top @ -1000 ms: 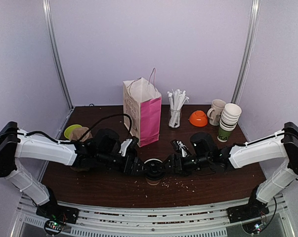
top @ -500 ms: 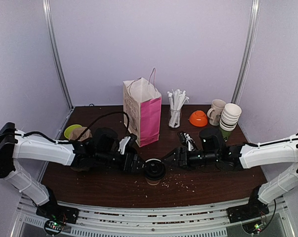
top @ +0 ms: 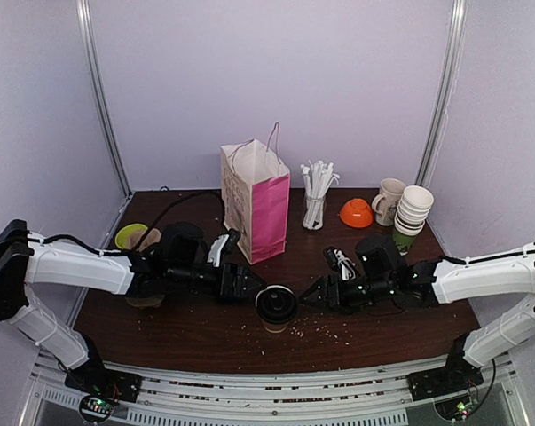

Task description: Pack the takeout coffee

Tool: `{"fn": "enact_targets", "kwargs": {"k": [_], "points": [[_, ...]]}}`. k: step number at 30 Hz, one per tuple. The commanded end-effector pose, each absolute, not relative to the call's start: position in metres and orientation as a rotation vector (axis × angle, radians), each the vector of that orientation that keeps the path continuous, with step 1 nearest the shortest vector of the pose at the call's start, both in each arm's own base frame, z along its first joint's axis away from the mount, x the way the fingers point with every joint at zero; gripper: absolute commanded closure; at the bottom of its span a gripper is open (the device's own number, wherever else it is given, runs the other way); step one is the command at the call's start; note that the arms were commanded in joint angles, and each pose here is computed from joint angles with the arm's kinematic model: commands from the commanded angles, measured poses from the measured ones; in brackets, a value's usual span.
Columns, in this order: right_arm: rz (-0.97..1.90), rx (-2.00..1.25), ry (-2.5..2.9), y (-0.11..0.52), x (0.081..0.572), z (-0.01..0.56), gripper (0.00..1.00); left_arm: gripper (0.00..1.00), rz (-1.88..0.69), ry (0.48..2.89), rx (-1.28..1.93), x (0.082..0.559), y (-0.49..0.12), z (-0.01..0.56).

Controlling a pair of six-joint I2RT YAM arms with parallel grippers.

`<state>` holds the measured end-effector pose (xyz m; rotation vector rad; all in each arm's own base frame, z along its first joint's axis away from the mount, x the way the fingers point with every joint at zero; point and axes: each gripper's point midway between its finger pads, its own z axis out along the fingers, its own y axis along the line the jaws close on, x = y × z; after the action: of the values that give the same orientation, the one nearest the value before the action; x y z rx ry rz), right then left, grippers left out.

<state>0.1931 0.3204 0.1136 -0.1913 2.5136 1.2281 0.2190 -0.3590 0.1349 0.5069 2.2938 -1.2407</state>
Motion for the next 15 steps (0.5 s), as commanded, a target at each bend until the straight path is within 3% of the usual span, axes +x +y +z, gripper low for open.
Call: {"fn": "enact_targets", "kwargs": {"k": [1,15], "points": [[1.184,-0.196,2.558,0.322,0.196,0.101,0.36,0.02,-1.322,2.241,0.537,0.222,-0.373,0.145],[1.219,-0.196,2.555,0.333,0.2,0.099,0.36,0.02,-1.352,2.281,0.601,0.216,-0.384,0.131]]}}
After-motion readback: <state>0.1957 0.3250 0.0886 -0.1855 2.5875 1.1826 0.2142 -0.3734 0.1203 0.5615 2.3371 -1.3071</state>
